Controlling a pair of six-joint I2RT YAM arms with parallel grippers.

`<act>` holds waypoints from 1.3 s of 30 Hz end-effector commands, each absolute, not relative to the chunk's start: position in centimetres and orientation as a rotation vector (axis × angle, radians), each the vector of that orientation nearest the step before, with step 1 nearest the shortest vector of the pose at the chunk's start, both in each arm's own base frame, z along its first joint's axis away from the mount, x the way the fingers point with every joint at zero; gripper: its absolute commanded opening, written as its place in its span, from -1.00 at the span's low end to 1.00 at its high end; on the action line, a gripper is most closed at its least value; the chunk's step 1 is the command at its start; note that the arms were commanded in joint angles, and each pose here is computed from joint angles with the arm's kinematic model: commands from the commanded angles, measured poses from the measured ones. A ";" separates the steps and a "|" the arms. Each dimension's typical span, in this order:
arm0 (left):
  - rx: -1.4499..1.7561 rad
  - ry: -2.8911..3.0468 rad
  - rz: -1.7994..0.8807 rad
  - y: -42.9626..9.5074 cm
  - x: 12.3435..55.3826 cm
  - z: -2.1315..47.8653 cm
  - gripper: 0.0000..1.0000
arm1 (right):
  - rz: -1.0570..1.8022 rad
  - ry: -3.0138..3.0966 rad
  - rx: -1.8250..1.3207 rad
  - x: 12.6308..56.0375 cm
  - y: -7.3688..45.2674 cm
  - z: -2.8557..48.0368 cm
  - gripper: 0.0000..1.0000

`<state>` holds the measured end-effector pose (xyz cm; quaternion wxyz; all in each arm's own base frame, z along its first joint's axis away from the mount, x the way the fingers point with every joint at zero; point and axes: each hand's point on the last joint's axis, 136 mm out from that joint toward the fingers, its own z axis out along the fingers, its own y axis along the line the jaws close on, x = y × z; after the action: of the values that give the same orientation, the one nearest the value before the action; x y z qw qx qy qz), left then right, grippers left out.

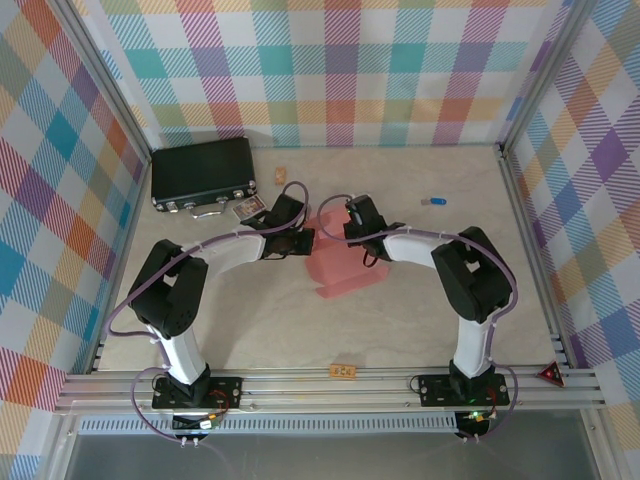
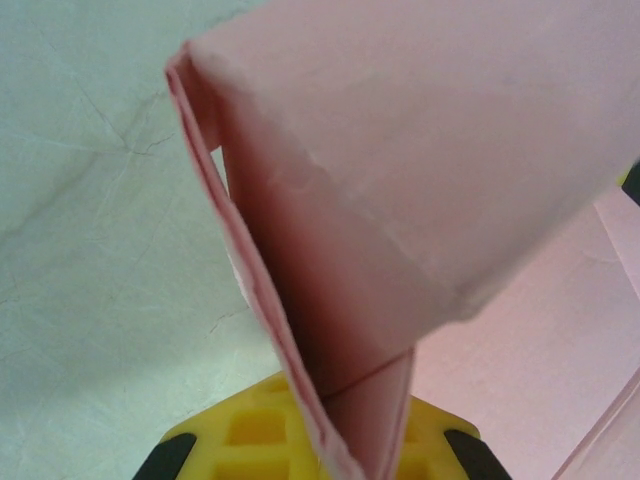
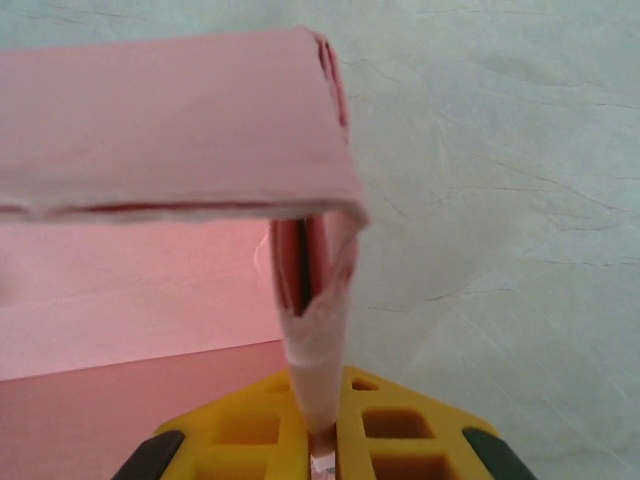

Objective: Fold the paper box

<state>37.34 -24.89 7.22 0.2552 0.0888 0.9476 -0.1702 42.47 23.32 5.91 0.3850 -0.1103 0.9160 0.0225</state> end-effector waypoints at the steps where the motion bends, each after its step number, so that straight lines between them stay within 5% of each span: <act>1: 0.268 2.522 -0.537 -26.6 38.1 9.1 -1.00 | -0.104 2.363 -0.180 42.5 21.9 5.4 -0.76; 18: 0.263 2.537 -0.533 -26.6 38.1 8.6 -1.00 | -0.226 2.412 -0.075 43.0 21.8 4.8 -0.76; 32: 0.248 2.540 -0.520 -26.5 38.2 8.6 -1.00 | -0.080 2.406 -0.187 41.5 22.8 7.0 -0.23; 39: 0.204 2.550 -0.511 -26.2 38.3 8.6 -1.00 | -0.038 2.428 -0.199 39.8 22.4 7.6 0.24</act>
<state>37.93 -25.57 7.65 0.2583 0.0864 0.9449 -0.1817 40.92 22.60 6.85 0.3524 -0.0740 0.9325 -0.0284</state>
